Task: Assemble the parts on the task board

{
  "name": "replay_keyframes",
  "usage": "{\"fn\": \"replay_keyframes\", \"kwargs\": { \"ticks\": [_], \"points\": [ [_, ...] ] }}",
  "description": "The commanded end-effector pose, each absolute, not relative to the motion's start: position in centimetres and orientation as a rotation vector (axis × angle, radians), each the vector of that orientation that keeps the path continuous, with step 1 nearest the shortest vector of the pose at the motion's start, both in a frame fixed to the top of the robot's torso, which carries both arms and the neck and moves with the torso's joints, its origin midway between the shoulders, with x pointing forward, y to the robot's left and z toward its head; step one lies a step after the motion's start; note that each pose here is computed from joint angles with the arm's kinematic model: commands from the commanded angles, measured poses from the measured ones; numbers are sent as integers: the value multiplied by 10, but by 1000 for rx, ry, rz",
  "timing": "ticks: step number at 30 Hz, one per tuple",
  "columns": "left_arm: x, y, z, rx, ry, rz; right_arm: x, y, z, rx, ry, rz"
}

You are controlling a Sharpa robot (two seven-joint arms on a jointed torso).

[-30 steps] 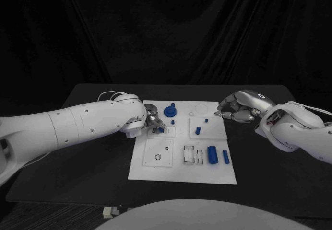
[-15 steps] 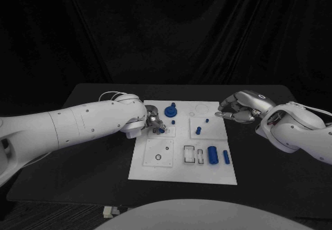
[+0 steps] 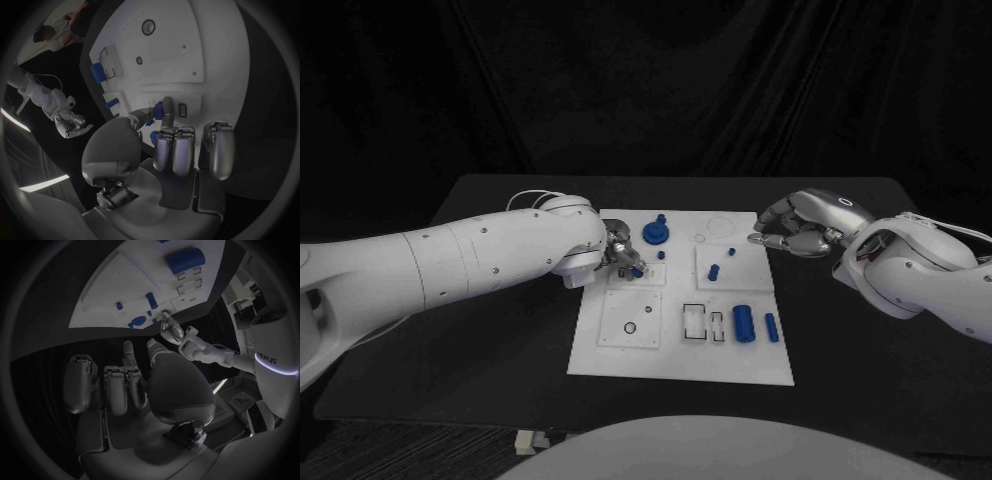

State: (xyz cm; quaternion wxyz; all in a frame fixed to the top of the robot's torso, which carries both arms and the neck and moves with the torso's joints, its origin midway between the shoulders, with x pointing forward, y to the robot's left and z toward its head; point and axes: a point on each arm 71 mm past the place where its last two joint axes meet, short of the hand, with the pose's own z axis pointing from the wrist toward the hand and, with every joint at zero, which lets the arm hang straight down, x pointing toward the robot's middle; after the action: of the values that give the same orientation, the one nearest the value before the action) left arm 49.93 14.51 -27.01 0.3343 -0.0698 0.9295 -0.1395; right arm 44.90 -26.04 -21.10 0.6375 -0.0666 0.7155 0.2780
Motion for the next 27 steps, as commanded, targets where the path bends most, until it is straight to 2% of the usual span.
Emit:
{"fn": "replay_keyframes", "kwargs": {
  "ticks": [1, 27],
  "points": [
    [495, 147, -278, -167, 2463, -334, 449, -262, -213, -140, 1645, 618],
    [496, 149, -281, -170, 2472, -322, 449, -261, -213, -141, 1645, 620]
  ]
}}
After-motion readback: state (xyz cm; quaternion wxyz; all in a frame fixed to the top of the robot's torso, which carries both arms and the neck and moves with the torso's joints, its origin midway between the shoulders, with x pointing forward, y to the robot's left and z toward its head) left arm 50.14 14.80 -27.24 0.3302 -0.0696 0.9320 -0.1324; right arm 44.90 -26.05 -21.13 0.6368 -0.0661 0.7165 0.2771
